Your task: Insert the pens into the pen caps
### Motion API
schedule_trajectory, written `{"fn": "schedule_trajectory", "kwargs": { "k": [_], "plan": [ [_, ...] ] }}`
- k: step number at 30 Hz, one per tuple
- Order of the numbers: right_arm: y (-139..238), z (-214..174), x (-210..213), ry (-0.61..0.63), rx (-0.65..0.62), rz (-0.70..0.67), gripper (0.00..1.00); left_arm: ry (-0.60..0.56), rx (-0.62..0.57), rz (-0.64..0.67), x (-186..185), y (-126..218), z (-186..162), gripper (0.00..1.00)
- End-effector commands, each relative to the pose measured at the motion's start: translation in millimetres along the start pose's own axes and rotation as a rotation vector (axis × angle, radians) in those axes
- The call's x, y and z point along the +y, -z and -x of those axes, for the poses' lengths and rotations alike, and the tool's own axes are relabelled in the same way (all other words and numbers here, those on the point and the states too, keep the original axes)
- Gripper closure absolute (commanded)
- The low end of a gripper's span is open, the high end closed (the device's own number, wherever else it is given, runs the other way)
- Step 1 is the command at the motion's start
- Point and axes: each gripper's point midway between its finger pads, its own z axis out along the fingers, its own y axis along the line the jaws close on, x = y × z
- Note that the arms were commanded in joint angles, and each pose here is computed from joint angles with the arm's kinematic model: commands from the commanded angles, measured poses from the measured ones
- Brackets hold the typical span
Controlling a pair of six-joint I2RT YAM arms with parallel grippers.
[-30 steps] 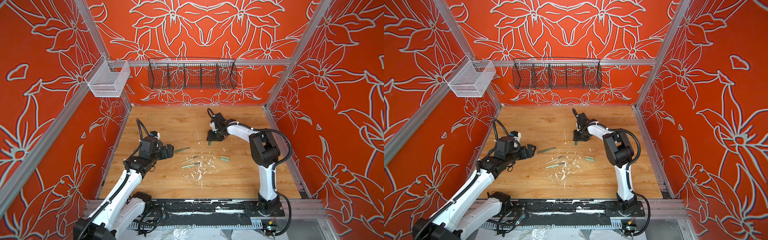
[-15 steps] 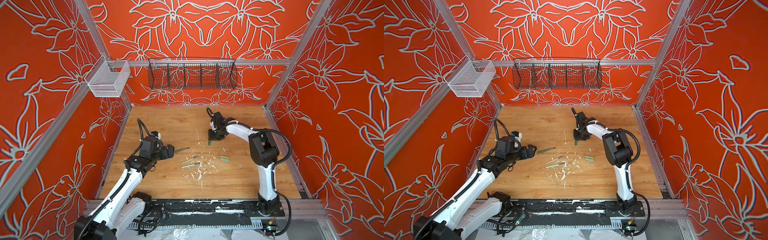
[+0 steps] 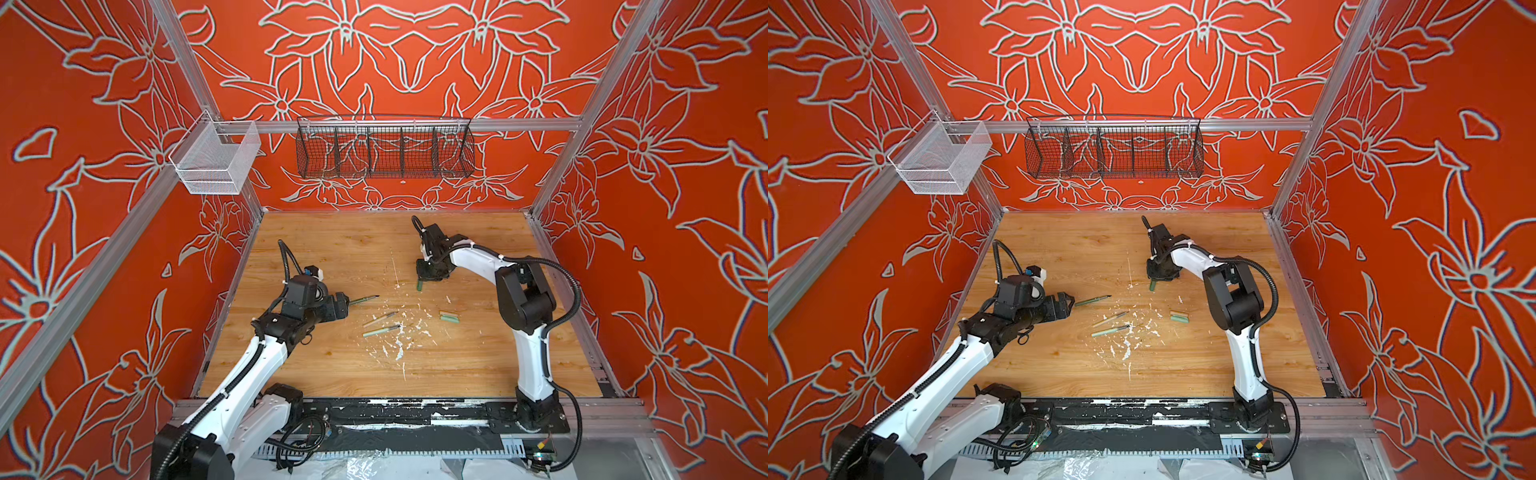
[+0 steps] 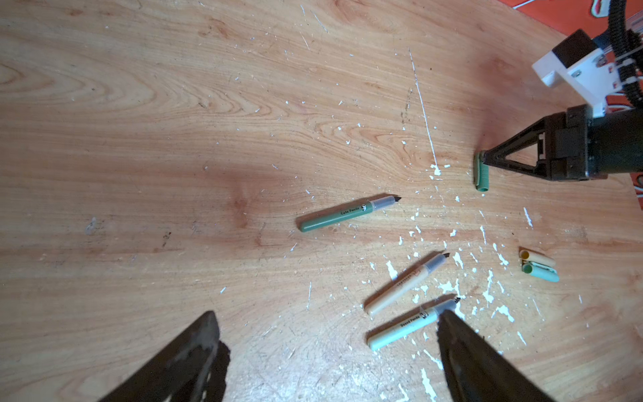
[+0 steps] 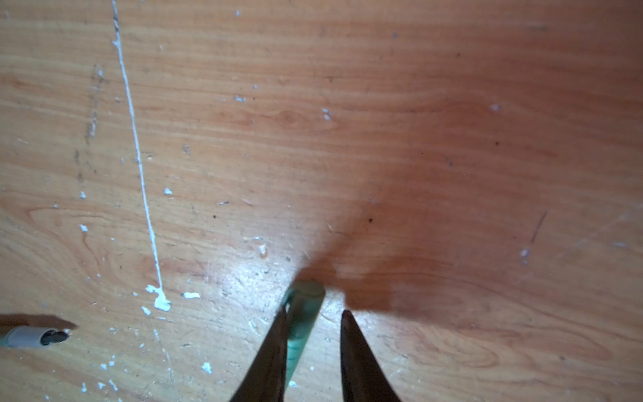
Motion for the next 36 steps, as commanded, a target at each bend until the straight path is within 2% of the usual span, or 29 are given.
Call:
{"fn": "schedule_trajectory", "kwargs": {
  "k": [1, 18, 21, 28, 36],
  "plan": [
    [-10, -2, 9, -0.027, 0.013, 0.021, 0.72, -0.012, -0.002, -0.010, -3, -1, 1, 0.03],
    [-12, -15, 10, 0.001, 0.055, -0.016, 0.73, -0.020, 0.004, -0.004, 0, -1, -5, 0.03],
    [-7, -16, 11, 0.055, 0.059, -0.006, 0.73, -0.015, 0.023, -0.011, -1, -2, -9, 0.03],
    [-1, -29, 24, 0.209, 0.154, 0.072, 0.63, -0.018, 0.034, -0.011, -1, -1, -12, 0.03],
    [-6, -19, 20, 0.258, 0.171, 0.043, 0.64, -0.015, 0.039, -0.018, -3, -1, -15, 0.03]
  ]
}}
